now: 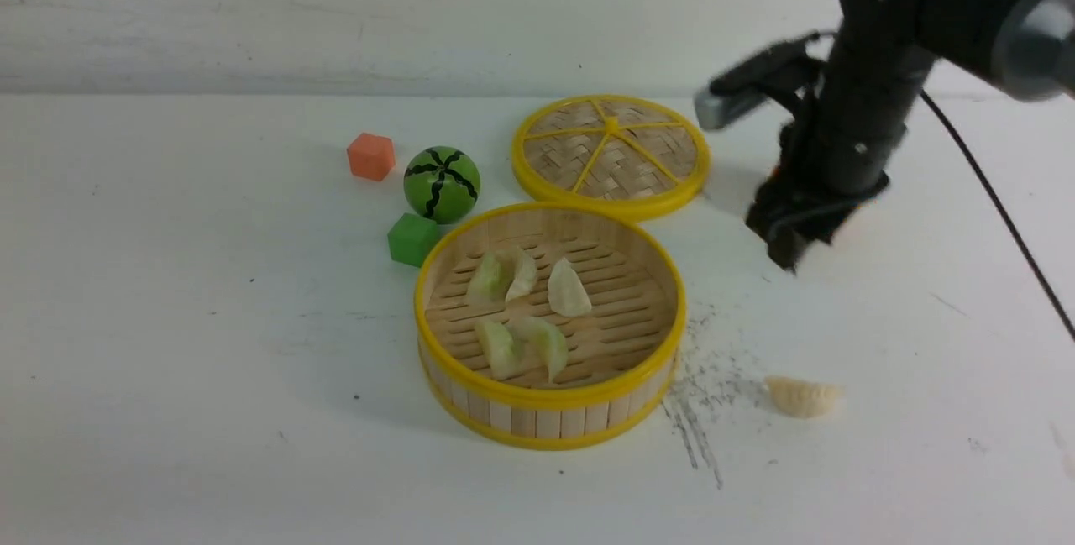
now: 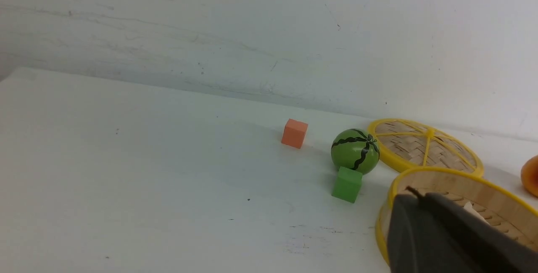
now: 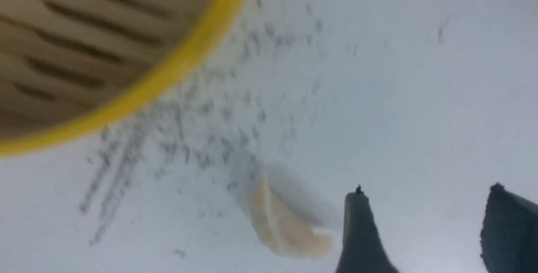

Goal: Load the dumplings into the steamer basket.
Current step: Use the right arm to grab a dumpling

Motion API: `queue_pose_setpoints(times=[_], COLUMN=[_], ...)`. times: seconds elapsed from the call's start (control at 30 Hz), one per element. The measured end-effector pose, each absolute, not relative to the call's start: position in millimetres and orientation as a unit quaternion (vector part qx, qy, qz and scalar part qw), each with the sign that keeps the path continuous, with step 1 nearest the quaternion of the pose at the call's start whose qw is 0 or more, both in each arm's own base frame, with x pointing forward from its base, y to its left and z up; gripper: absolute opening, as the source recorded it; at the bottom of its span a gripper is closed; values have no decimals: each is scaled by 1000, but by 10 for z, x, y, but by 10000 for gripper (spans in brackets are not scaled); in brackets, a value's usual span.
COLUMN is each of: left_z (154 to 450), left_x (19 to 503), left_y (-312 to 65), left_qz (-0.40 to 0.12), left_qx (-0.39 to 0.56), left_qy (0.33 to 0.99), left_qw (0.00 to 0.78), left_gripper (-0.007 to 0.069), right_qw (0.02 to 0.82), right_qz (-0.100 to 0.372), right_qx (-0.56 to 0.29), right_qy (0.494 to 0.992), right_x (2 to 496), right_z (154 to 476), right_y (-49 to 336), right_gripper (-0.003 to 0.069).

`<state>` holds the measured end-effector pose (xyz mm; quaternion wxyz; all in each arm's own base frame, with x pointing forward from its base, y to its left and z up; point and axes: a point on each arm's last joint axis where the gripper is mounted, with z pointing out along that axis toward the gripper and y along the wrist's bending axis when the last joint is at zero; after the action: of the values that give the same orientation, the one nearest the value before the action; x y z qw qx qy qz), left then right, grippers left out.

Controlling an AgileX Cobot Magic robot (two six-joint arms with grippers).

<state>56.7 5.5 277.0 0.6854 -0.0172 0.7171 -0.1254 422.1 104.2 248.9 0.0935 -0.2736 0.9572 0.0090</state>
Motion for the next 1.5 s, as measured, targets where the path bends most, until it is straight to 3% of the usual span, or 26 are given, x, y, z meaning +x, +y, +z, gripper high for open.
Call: queue_pose_setpoints(times=[0.2, 0.73, 0.97, 1.3, 1.5], left_z=[2770, 2733, 2735, 2738, 2743], left_x=[567, 579, 579, 579, 577], left_y=[55, 46, 47, 45, 38], left_qz=[-126, -116, -114, -114, -117], left_qx=[-17, -5, -4, -2, 1], left_qy=[717, 716, 716, 715, 712], left_qw=[685, 688, 689, 690, 692], left_gripper=[4, 13, 19, 20, 27], right_qw=[-13, 42, 56, 20, 6], right_qz=[19, 109, 109, 116, 108], right_qx=[-283, -347, -348, -284, -281], right_qy=[959, 930, 929, 952, 954], right_x=[3964, 3972, 4003, 3992, 3973], right_z=[1923, 1934, 1915, 1802, 1794], right_y=[919, 1098, 1108, 1109, 1088], right_gripper=[379, 379, 379, 378, 302])
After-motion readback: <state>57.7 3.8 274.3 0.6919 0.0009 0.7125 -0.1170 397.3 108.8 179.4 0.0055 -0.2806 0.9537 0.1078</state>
